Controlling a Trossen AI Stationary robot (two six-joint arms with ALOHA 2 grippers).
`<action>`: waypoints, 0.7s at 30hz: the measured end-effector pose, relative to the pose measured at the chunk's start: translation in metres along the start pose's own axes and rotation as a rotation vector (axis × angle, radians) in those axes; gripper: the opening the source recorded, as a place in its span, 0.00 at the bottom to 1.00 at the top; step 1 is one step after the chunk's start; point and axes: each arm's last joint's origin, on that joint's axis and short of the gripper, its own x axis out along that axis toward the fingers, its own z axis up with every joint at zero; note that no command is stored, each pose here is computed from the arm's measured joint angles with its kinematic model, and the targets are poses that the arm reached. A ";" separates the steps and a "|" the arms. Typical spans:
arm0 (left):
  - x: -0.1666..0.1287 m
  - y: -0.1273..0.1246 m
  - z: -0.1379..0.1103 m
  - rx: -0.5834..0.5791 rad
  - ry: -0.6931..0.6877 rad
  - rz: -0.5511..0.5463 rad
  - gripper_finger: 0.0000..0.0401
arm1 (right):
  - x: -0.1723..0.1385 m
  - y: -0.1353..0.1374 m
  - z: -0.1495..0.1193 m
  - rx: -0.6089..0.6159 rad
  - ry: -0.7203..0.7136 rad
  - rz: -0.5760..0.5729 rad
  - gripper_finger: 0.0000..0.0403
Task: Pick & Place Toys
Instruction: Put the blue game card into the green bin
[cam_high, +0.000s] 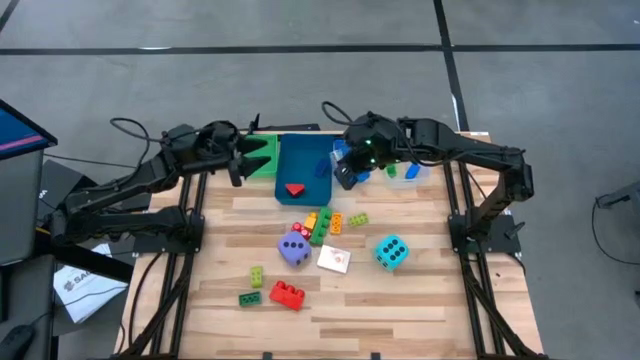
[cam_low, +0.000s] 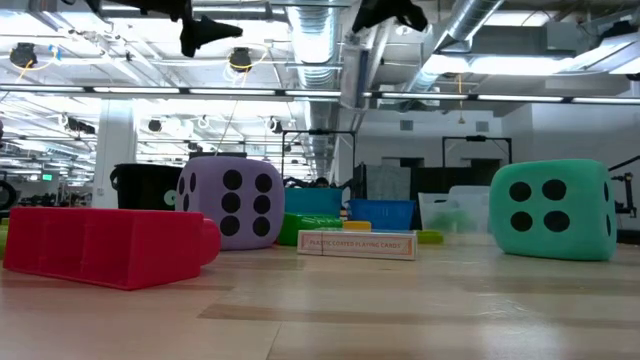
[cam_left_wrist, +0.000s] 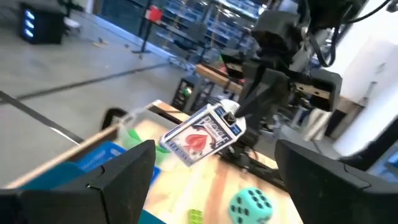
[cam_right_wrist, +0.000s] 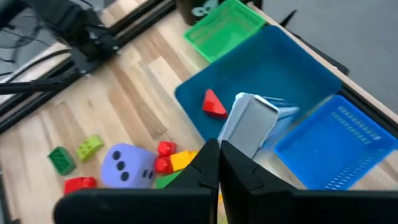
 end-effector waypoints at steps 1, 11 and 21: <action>0.002 0.000 -0.001 -0.017 0.013 -0.009 0.81 | 0.000 0.002 0.000 -0.004 -0.008 0.010 0.00; 0.029 0.008 -0.011 -0.054 0.091 -0.100 0.81 | -0.001 0.009 0.003 -0.041 -0.023 0.117 0.00; 0.042 0.009 -0.011 0.062 0.059 -0.194 0.81 | -0.003 0.017 -0.001 -0.125 0.062 0.316 0.00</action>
